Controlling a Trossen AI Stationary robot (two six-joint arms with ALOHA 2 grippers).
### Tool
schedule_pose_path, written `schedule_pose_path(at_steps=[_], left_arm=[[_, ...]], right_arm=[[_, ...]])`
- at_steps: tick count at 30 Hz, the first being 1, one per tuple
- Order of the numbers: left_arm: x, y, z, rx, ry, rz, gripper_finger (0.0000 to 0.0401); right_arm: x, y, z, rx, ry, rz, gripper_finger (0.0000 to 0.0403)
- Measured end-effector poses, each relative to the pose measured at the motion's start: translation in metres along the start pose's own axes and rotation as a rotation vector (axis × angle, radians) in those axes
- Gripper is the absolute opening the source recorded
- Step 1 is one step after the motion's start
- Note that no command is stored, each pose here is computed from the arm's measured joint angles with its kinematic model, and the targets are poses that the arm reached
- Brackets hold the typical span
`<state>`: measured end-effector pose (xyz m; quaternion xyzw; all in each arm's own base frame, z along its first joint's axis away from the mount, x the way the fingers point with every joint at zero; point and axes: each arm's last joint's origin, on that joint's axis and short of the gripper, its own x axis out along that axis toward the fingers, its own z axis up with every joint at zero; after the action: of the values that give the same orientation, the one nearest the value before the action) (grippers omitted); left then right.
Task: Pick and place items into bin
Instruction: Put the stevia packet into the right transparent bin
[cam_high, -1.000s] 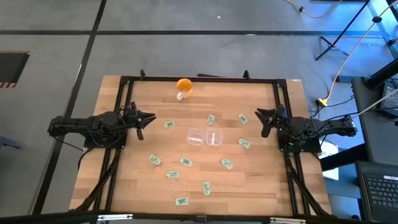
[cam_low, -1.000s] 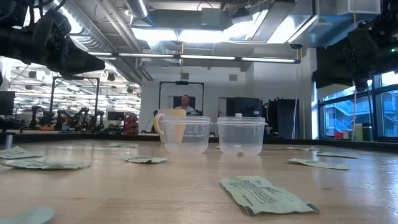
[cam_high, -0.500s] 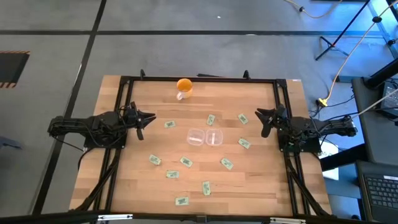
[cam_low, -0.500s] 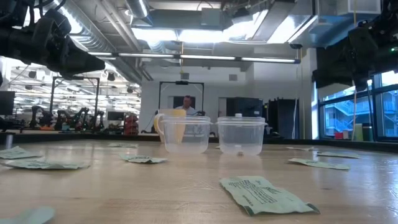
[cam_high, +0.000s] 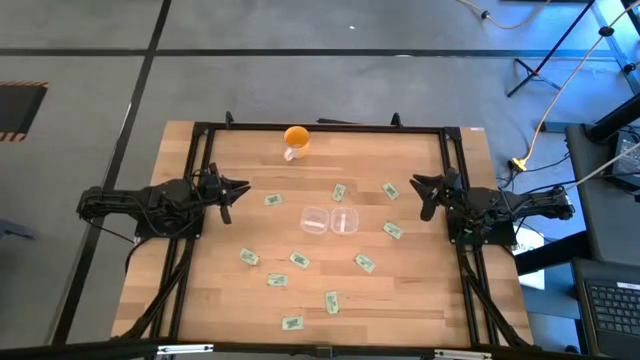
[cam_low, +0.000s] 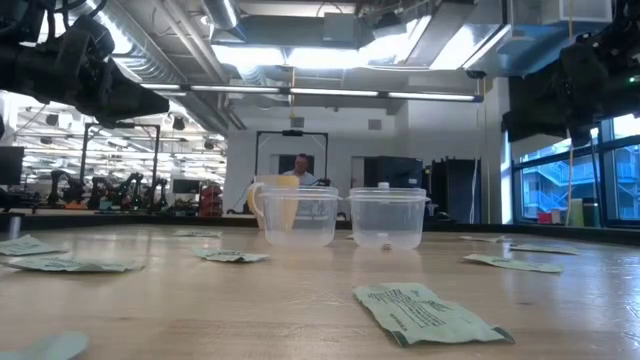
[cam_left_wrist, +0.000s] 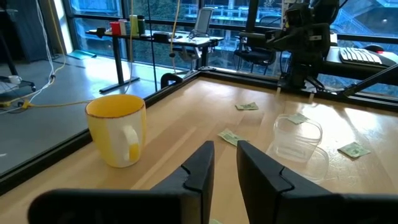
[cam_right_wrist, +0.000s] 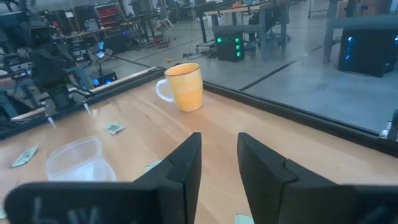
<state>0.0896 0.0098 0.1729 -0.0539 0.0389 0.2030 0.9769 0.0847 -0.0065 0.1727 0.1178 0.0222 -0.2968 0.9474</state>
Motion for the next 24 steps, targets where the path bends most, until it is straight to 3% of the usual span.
schedule_pose_path(at_steps=[5, 10, 17, 24], left_arm=[[0.000, 0.000, 0.000, 0.000, 0.000, 0.000, 0.0065], [0.000, 0.000, 0.000, 0.000, 0.000, 0.000, 0.0063], [0.000, 0.000, 0.000, 0.043, -0.001, 0.008, 0.0065], [0.000, 0.003, 0.000, 0.070, -0.010, 0.095, 0.0062]], right_arm=[[0.000, 0.006, 0.003, -0.034, 0.010, 0.162, 0.0106], [0.001, 0.011, 0.012, -0.057, 0.087, 0.190, 0.0106], [0.012, 0.032, 0.027, -0.096, 0.390, 0.220, 0.0106], [0.034, 0.054, 0.012, -0.129, 0.701, 0.178, 0.0106]])
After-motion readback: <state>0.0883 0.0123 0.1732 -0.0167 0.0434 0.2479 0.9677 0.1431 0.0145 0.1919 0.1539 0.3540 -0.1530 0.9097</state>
